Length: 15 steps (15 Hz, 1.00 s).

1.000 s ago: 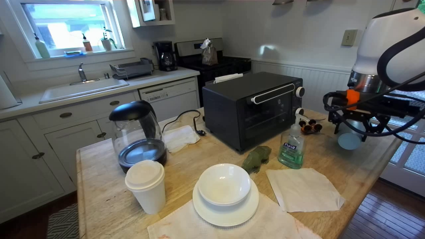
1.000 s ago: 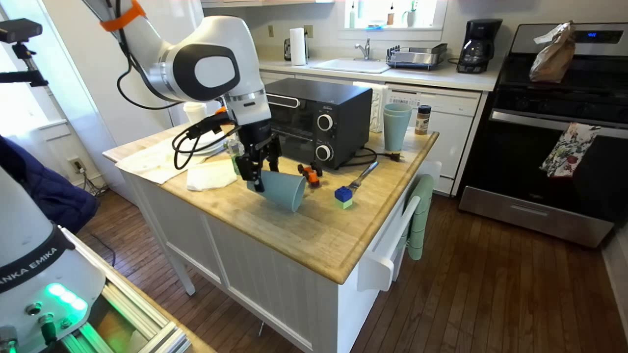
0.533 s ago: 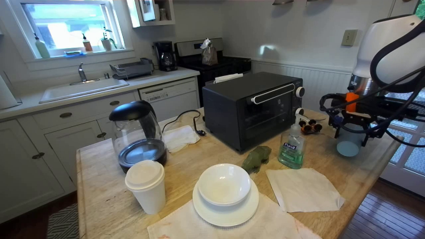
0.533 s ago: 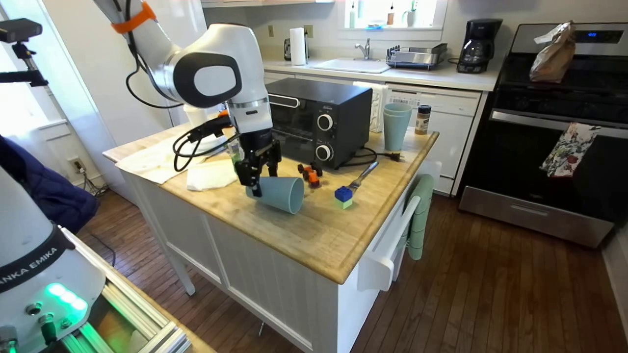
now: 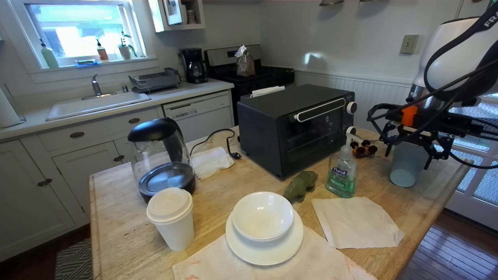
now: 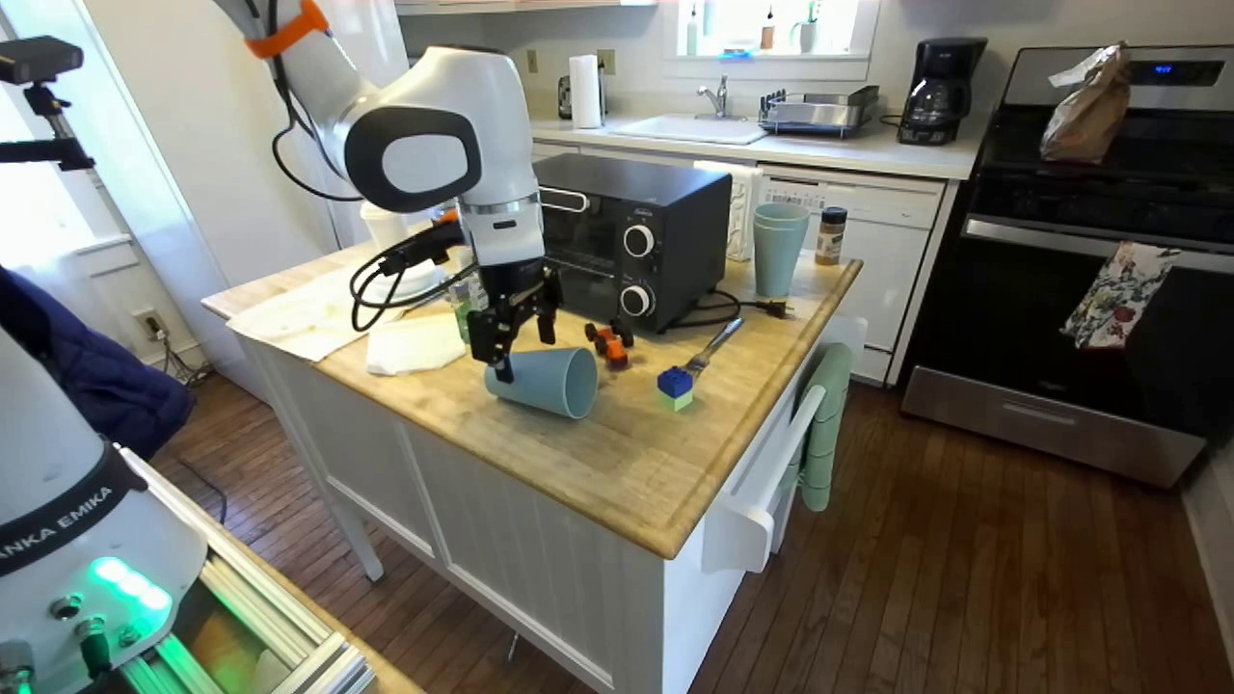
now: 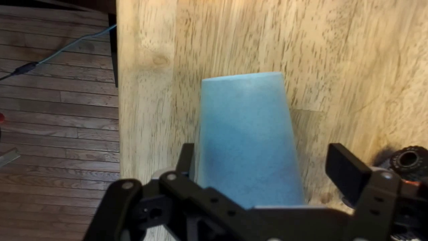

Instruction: Put the cup on top of the oven

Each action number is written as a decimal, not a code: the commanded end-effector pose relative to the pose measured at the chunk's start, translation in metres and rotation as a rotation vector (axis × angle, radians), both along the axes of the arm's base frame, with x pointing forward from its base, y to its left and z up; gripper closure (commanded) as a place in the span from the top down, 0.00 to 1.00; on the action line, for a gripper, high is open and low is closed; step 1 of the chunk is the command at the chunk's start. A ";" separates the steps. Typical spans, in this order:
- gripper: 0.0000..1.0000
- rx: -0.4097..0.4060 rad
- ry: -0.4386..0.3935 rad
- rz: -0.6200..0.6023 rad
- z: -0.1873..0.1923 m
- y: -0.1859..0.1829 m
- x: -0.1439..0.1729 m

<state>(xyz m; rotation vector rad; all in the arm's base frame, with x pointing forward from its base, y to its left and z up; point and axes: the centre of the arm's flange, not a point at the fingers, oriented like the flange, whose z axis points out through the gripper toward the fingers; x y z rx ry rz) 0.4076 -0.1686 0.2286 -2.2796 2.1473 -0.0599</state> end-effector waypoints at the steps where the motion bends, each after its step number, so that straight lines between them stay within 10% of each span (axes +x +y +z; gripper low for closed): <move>1: 1.00 0.020 -0.025 -0.010 0.004 -0.009 0.010; 11: 1.00 0.022 -0.090 -0.104 0.044 -0.076 0.019; 15: 1.00 0.140 -0.068 -0.220 0.046 -0.106 0.011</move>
